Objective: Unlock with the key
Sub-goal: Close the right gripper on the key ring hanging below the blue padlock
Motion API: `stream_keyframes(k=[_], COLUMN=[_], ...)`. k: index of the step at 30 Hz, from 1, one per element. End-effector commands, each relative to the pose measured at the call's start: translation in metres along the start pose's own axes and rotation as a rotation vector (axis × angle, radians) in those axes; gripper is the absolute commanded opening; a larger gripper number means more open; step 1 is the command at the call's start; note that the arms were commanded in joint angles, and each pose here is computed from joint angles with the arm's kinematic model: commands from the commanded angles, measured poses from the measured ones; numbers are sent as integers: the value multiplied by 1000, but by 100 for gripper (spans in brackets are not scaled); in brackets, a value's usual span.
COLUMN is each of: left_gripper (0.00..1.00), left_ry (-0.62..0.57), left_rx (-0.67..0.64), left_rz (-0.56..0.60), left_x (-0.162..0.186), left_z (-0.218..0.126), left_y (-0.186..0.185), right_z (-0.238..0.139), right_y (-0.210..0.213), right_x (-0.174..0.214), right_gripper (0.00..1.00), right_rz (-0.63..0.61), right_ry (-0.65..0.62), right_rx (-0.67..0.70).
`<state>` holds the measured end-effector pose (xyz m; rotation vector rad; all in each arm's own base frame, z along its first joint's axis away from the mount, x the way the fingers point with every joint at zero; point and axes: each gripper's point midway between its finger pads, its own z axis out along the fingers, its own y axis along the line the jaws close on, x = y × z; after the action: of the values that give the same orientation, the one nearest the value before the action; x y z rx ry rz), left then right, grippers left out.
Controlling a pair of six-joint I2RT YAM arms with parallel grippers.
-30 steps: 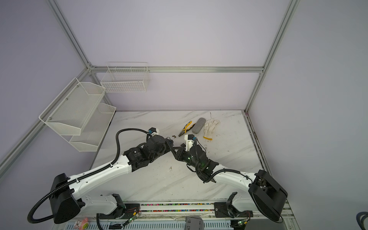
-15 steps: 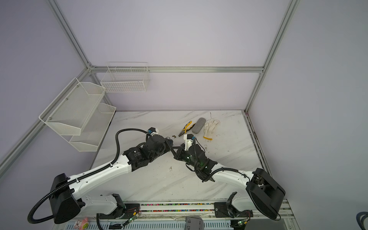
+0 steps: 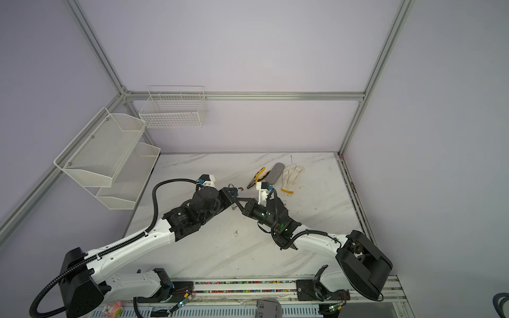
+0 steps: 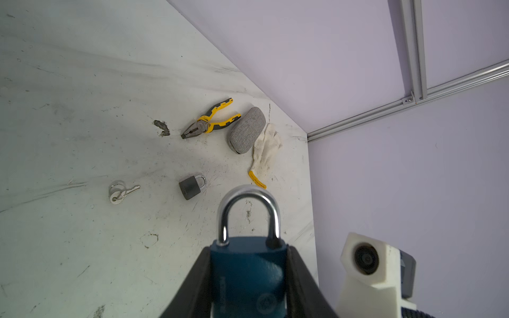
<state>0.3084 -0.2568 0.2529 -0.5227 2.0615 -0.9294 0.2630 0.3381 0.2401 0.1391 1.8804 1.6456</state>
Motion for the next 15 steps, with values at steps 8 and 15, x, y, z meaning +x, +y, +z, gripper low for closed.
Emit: stream_keyframes(k=[8,15], left_gripper=[0,0], left_ry=[127,167], left_rx=[237,293], left_rz=[-83,-106], left_x=[16,18], left_z=[-4,-2], left_y=[-42,-53], right_z=[-7,-5], right_y=[50,53], right_x=[-1,0], right_gripper=[0,0], right_rz=[93,128], right_ry=[55,75], right_rx=[-262,-280])
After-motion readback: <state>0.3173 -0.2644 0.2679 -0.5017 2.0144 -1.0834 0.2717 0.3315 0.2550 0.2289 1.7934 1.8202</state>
